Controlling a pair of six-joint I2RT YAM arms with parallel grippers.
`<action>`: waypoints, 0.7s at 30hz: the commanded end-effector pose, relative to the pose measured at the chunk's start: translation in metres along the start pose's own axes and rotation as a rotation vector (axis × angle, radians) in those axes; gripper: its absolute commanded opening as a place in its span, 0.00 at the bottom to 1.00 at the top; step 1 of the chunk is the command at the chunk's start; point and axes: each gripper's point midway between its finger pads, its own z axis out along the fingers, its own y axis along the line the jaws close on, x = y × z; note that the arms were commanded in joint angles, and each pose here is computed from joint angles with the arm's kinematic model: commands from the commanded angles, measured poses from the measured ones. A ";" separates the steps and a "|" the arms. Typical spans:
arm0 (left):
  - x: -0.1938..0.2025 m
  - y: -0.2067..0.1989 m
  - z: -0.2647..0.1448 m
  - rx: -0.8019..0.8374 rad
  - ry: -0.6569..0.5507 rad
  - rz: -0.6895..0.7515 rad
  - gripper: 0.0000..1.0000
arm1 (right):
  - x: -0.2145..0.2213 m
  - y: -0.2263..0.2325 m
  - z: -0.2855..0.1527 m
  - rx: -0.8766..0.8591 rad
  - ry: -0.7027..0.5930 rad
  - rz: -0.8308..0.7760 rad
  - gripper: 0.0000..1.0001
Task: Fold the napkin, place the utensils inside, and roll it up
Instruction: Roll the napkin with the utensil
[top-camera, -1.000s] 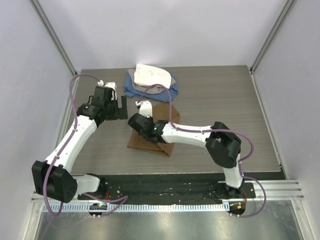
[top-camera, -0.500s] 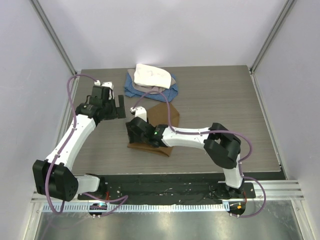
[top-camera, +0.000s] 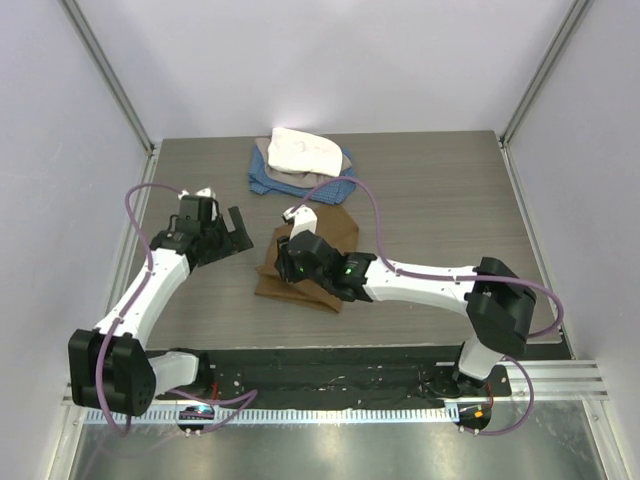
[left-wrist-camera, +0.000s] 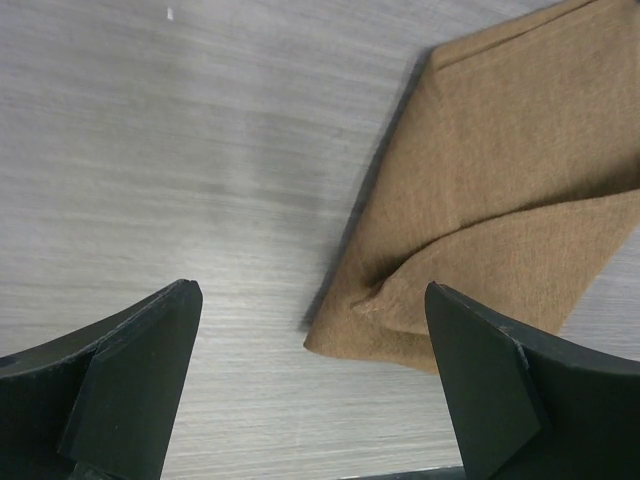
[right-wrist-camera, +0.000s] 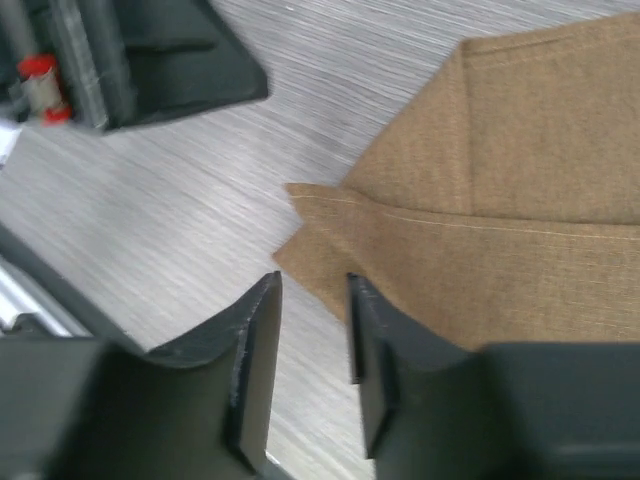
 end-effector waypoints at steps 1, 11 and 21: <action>0.000 -0.008 -0.001 0.060 -0.057 -0.106 1.00 | -0.005 -0.014 0.017 0.039 -0.024 -0.020 0.33; 0.029 -0.003 0.009 0.094 -0.043 -0.194 1.00 | 0.011 -0.034 0.053 0.078 0.041 -0.039 0.26; 0.047 -0.008 0.020 0.136 0.009 -0.222 1.00 | 0.032 -0.025 0.054 0.017 0.083 0.001 0.17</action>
